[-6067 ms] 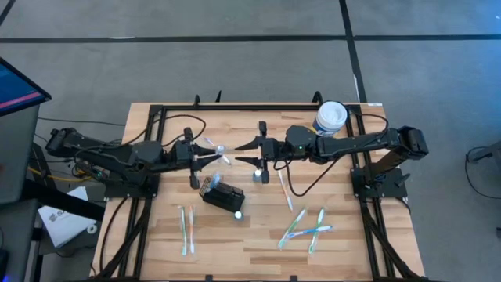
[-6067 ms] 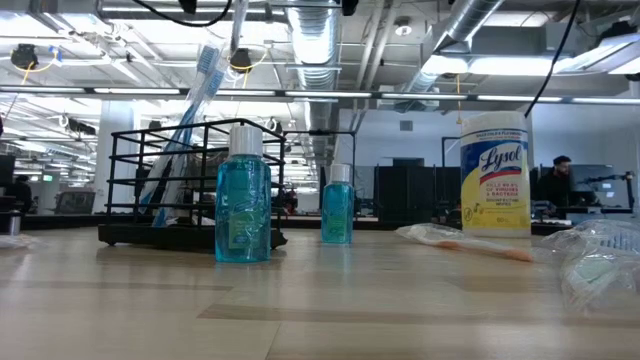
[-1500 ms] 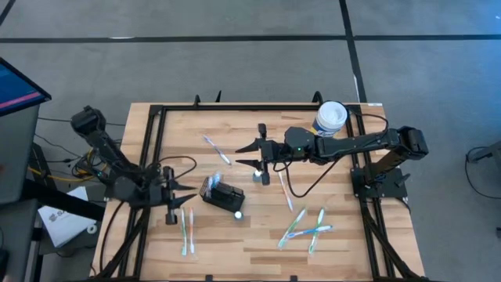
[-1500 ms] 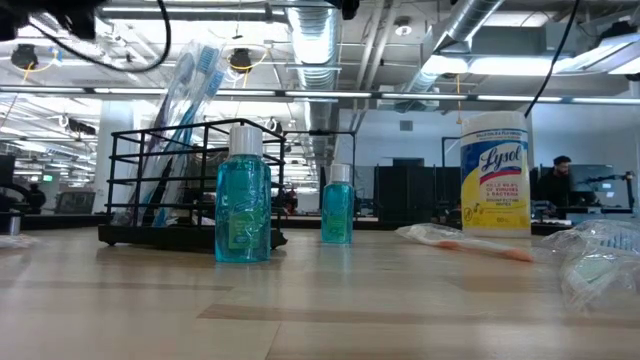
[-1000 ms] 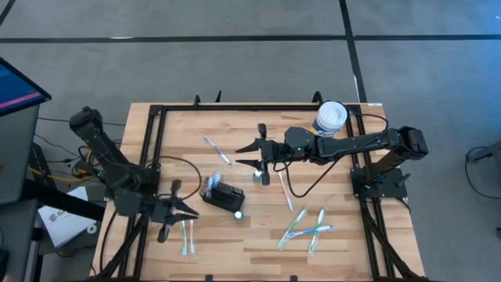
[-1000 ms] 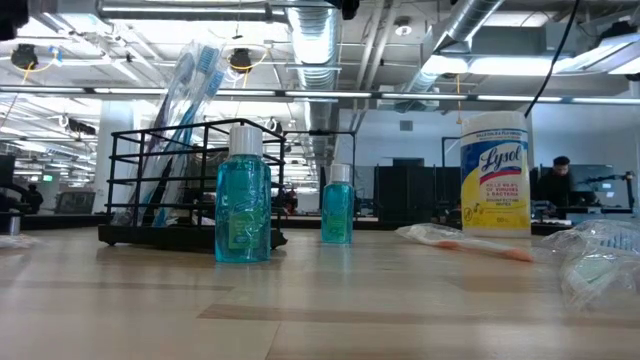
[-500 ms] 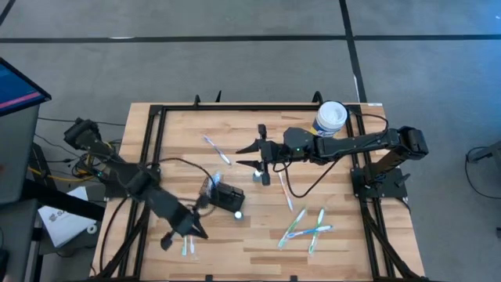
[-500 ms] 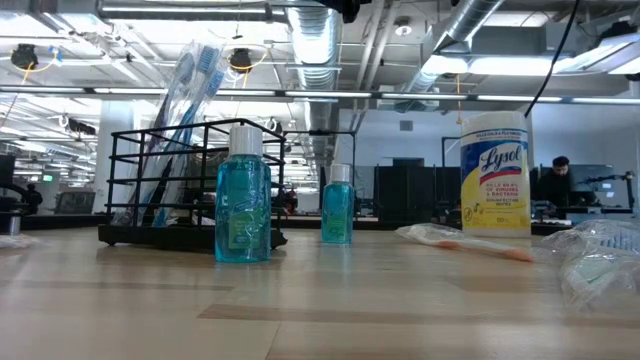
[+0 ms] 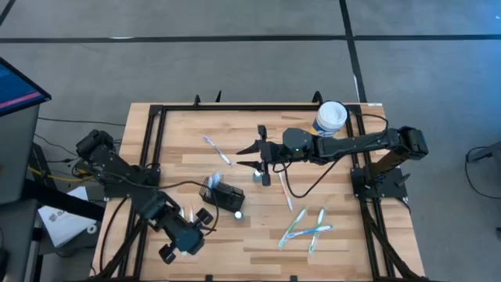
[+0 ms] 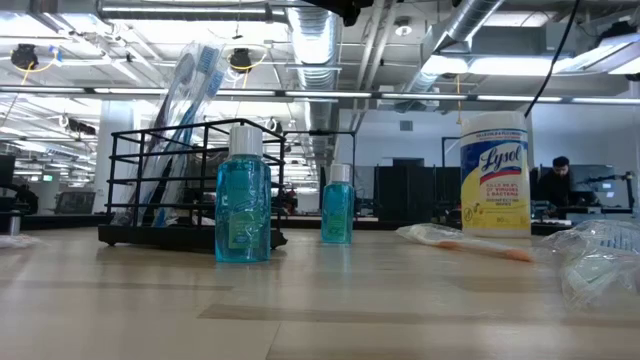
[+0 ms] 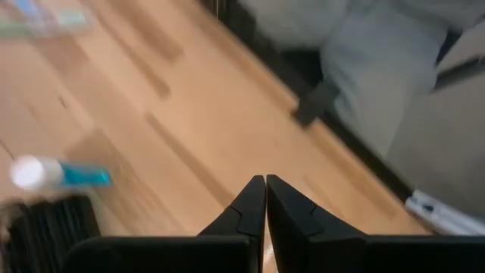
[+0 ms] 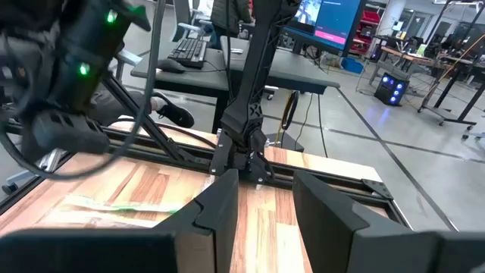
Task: Pick & Place toothbrushing station
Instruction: Put the left orange toothbrush into the right compartment of the wire organizer
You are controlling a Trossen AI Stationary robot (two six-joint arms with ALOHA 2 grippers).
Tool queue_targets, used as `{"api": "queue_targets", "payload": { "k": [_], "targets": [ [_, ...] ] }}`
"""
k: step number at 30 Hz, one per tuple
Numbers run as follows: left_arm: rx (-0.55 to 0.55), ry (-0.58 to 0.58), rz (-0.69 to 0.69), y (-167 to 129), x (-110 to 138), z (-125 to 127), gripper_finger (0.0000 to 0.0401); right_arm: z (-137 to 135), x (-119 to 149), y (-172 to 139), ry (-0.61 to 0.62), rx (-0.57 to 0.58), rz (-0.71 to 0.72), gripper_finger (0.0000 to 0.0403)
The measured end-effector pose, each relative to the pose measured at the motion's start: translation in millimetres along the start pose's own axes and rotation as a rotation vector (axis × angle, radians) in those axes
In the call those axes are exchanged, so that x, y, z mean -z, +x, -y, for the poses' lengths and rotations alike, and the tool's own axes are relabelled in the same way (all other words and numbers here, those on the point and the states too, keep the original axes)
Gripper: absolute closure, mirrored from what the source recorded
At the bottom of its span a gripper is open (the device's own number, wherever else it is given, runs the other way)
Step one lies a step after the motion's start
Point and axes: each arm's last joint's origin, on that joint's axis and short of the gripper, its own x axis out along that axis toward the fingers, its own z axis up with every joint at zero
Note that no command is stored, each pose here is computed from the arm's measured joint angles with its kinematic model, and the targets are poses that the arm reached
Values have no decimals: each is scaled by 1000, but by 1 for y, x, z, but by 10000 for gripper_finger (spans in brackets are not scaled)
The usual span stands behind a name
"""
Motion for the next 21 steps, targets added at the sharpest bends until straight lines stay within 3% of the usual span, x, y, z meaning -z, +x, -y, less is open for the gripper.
{"api": "queue_targets", "payload": {
  "k": [12,21],
  "targets": [
    [30,16,-142,22,12,5,394,0,0,0,0,-1,-3,285],
    [57,188,-263,43,44,7,399,0,0,0,1,-1,-5,285]
  ]
}}
